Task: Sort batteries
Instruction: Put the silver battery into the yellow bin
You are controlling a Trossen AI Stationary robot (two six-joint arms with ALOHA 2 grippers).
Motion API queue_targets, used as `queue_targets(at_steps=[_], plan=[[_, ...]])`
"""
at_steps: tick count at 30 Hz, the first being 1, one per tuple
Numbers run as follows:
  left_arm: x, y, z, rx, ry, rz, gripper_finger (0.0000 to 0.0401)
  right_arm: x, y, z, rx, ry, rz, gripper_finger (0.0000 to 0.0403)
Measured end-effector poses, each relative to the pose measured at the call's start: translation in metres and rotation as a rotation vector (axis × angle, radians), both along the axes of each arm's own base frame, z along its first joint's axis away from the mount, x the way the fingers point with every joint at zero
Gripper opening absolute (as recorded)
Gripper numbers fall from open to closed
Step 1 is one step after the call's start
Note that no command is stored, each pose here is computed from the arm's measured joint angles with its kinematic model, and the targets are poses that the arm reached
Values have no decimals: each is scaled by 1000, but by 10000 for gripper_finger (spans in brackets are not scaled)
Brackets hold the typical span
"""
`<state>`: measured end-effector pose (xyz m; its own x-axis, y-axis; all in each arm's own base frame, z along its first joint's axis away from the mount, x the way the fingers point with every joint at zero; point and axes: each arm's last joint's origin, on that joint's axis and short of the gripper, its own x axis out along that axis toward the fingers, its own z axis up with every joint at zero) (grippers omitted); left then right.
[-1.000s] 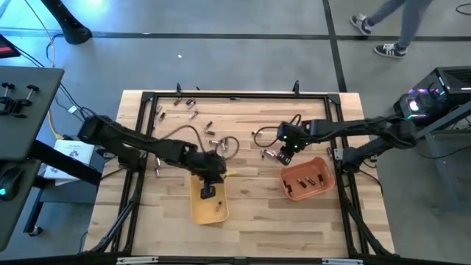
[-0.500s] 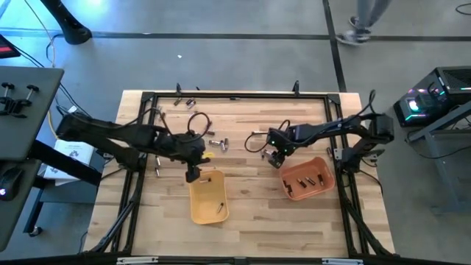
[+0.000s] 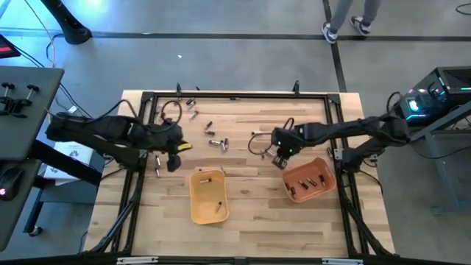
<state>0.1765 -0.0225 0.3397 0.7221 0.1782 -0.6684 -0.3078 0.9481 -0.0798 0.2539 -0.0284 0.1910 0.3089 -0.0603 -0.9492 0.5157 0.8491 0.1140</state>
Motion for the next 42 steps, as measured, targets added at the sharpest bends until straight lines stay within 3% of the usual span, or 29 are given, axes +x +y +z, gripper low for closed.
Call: queue_targets(at_steps=[6, 12, 18, 25, 30, 36, 39, 42], plan=[[-15, 6, -5, 6, -30, 35, 0, 50, 52, 42, 117, -383, 102, 19], [-16, 9, -16, 9, -6, 53, 0, 115, 88, 38, 175, -576, 150, 19], [-16, 8, -17, -11, -2, 40, 0, 172, 104, 21, 160, -586, 182, 29], [-17, 7, -17, -30, 2, 12, 0, 202, 110, 4, 162, -431, 264, 145], [-17, 7, -17, -11, 8, -5, 0, 206, 109, 28, 141, -398, 387, 205], [-18, 7, -16, -13, 5, -27, 0, 168, 78, 69, -104, -137, 337, 208], [-18, 6, -16, -20, 10, -64, 0, 136, 56, 43, -107, 56, 290, 202], [-18, 6, -16, -13, 15, -93, 0, 96, 31, 23, -36, 134, 185, 196]])
